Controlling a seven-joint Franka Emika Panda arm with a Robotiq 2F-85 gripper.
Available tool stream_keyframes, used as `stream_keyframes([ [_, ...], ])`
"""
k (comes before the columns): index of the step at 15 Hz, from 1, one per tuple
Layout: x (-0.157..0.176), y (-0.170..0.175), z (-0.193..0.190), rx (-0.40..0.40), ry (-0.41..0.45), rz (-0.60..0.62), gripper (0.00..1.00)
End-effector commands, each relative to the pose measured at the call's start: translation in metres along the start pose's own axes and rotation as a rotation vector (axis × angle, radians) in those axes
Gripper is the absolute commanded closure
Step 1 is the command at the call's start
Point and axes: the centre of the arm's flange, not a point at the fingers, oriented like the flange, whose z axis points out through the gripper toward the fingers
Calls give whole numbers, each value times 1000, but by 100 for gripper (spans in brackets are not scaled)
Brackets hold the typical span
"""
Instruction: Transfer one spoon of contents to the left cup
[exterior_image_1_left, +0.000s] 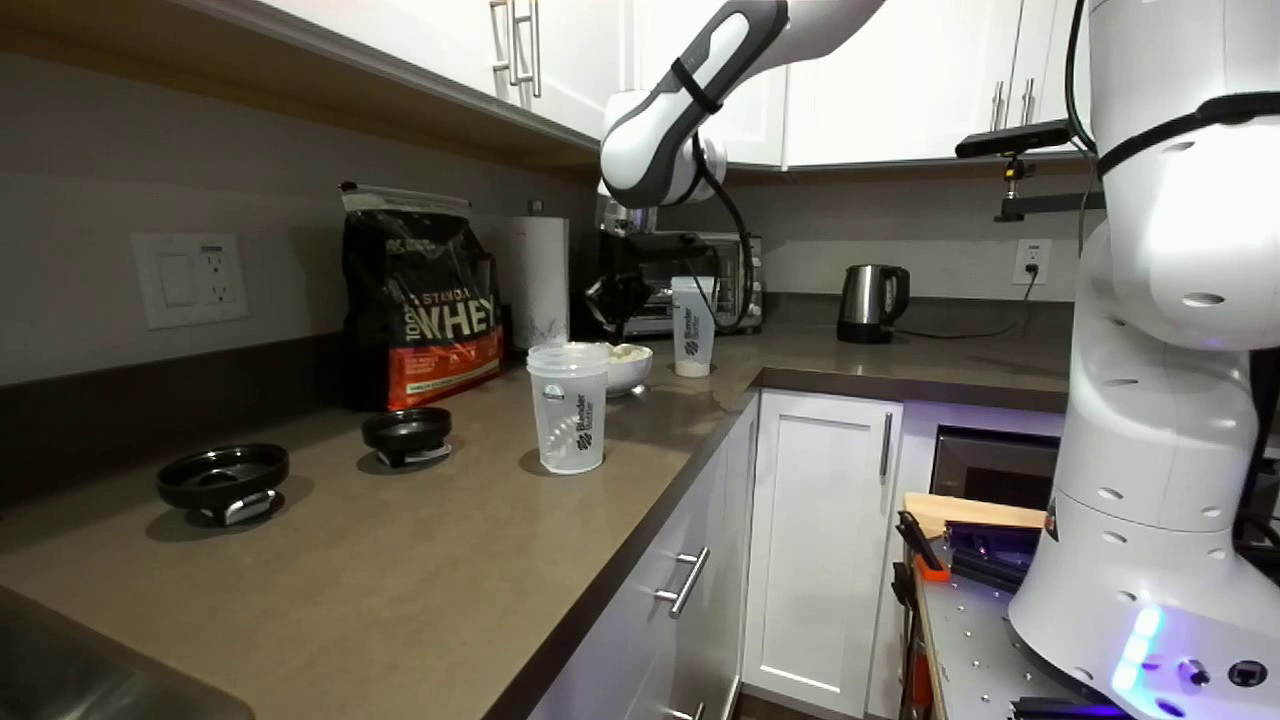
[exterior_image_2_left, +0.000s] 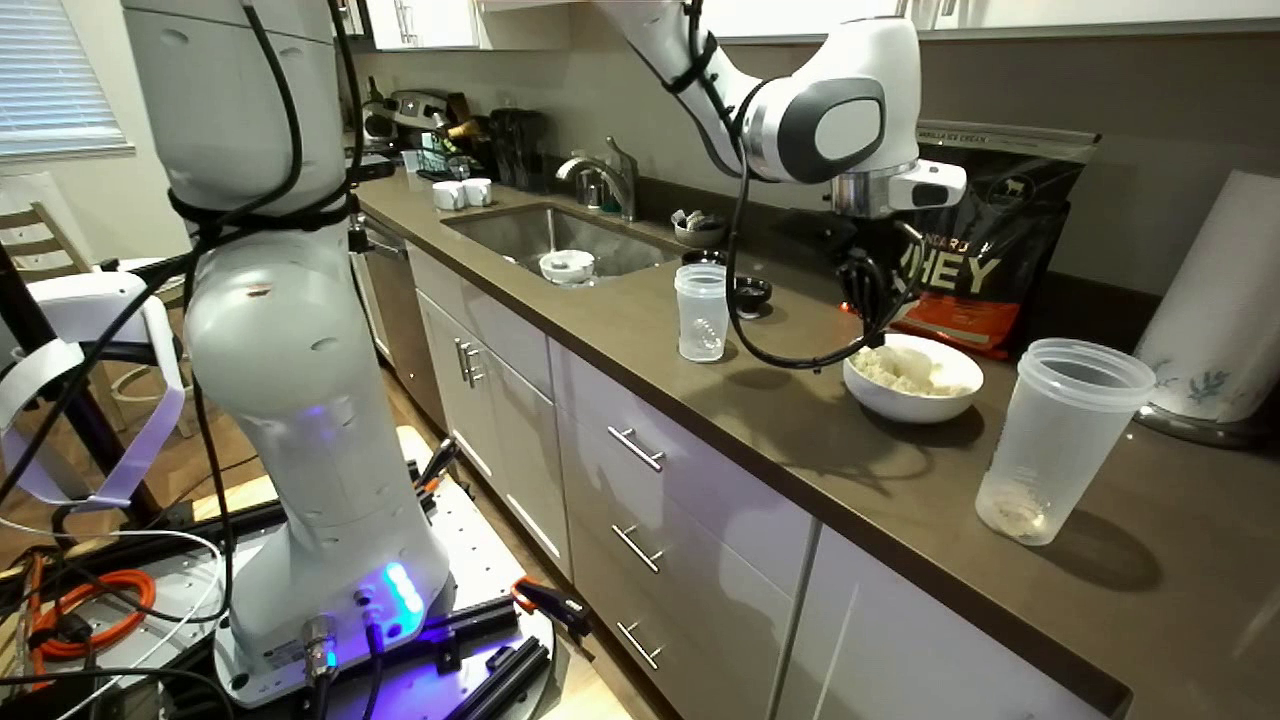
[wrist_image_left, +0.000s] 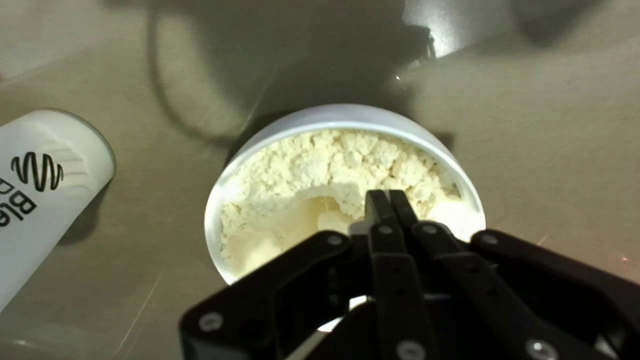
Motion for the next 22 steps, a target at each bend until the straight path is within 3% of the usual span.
stream_keyframes([
  [1, 4, 15, -5, 33, -7, 13, 98],
  [9, 9, 44, -5, 94, -17, 95, 98],
  [22, 13, 43, -8, 206, -52, 147, 98],
])
